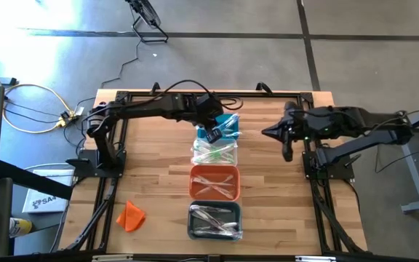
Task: Pick & Place Toothbrushes
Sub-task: Return to home position
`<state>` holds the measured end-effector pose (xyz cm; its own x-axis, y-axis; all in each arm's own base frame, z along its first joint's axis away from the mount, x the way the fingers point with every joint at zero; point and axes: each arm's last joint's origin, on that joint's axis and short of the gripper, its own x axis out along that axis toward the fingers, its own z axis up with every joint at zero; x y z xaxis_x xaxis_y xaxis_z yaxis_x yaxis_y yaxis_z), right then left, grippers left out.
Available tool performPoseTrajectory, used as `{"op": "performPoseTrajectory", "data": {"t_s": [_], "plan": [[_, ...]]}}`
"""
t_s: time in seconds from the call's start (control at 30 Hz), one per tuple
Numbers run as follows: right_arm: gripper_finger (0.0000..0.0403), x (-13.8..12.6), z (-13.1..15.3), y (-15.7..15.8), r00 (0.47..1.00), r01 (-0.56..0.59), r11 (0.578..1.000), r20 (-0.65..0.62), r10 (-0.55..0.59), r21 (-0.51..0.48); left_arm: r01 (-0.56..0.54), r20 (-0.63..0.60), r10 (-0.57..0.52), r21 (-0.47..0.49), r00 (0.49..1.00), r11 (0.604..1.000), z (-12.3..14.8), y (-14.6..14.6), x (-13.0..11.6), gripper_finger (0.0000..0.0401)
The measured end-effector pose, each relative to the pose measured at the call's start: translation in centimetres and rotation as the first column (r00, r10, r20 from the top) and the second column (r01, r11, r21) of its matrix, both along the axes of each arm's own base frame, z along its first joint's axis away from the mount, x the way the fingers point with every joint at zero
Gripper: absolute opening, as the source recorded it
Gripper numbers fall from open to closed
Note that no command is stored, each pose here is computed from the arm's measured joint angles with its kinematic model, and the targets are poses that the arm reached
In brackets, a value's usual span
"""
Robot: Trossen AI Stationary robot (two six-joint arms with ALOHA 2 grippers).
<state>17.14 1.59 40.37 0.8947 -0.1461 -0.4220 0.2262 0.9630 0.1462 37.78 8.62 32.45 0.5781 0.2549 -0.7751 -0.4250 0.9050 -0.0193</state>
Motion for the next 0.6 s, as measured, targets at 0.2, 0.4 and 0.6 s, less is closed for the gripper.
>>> {"op": "performPoseTrajectory", "data": {"t_s": [0.2, 0.4, 0.6], "plan": [[0.0003, -2.7, 0.8, -0.5, 0.998, 0.049, 0.999, 0.043, -0.049, 0.005, 0.007, -0.006, -0.007, -0.001, 1.0, 1.0, 0.0, -0.3, 0.0, 0.0009], [0.0003, -3.9, 1.0, -0.7, 0.995, 0.055, 0.998, 0.083, -0.056, 0.009, 0.041, -0.034, -0.041, 0.009, 0.999, 0.999, 0.1, -2.0, -0.1, 0.0009], [0.0003, -3.7, -0.7, -0.7, 0.996, 0.056, 0.998, 0.072, -0.056, 0.006, 0.062, -0.047, -0.06, 0.053, 0.997, 0.997, 1.5, -4.0, -1.4, 0.0009]]}}
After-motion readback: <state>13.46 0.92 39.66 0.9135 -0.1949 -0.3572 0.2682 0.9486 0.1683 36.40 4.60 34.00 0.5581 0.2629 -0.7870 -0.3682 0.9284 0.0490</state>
